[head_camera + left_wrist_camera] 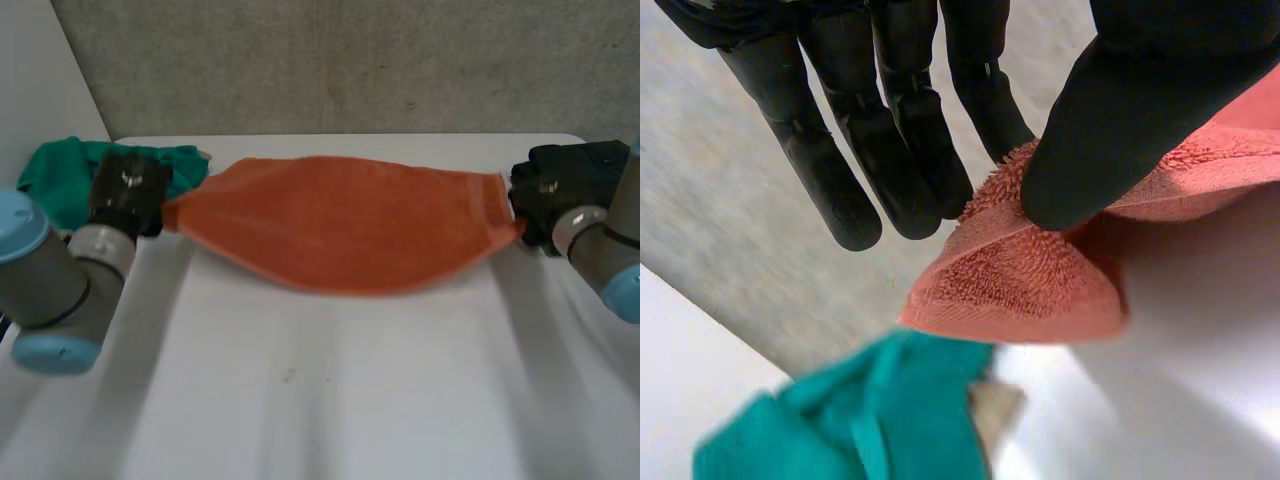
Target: Fold the laundry.
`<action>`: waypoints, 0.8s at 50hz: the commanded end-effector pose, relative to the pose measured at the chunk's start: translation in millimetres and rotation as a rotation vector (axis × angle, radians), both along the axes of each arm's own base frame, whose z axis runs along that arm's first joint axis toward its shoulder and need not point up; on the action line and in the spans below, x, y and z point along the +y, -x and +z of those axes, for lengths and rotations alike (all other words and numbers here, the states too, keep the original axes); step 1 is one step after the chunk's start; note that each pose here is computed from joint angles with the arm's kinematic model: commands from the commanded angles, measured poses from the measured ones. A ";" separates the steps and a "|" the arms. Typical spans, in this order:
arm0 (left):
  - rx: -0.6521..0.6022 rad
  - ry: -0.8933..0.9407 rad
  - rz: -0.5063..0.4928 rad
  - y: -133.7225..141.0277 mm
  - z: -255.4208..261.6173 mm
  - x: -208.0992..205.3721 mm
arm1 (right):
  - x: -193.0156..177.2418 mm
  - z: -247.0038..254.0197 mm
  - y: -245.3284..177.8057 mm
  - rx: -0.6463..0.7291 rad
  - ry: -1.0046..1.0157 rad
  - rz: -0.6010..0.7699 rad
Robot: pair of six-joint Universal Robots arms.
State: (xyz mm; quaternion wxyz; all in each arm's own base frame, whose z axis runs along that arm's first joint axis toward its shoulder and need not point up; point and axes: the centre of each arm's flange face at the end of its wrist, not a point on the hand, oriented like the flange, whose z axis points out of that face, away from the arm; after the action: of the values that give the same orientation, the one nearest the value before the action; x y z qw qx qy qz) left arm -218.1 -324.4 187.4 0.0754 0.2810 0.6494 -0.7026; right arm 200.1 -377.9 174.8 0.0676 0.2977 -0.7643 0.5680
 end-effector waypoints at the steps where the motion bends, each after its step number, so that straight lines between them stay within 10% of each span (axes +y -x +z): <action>1: -0.250 -0.211 0.007 -25.4 -4.5 66.9 | 46.5 7.7 32.9 0.200 -0.177 0.008; 13: -0.543 -0.405 -0.087 -58.5 6.7 129.5 | 111.8 39.6 75.5 0.477 -0.268 0.066; 31: -0.492 -0.040 -0.115 -21.8 -17.9 20.5 | 45.0 2.2 37.8 0.299 -0.104 0.033; 40: -0.326 0.346 0.031 6.3 47.9 -72.8 | -22.6 66.0 -1.2 0.144 0.376 -0.034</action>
State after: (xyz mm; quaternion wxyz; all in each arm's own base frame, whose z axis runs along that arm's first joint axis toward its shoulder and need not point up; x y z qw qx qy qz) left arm -209.1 -342.8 180.5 0.2020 0.4462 0.5763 -0.6543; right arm 177.9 -364.2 188.8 0.1748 0.3641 -0.7305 0.5508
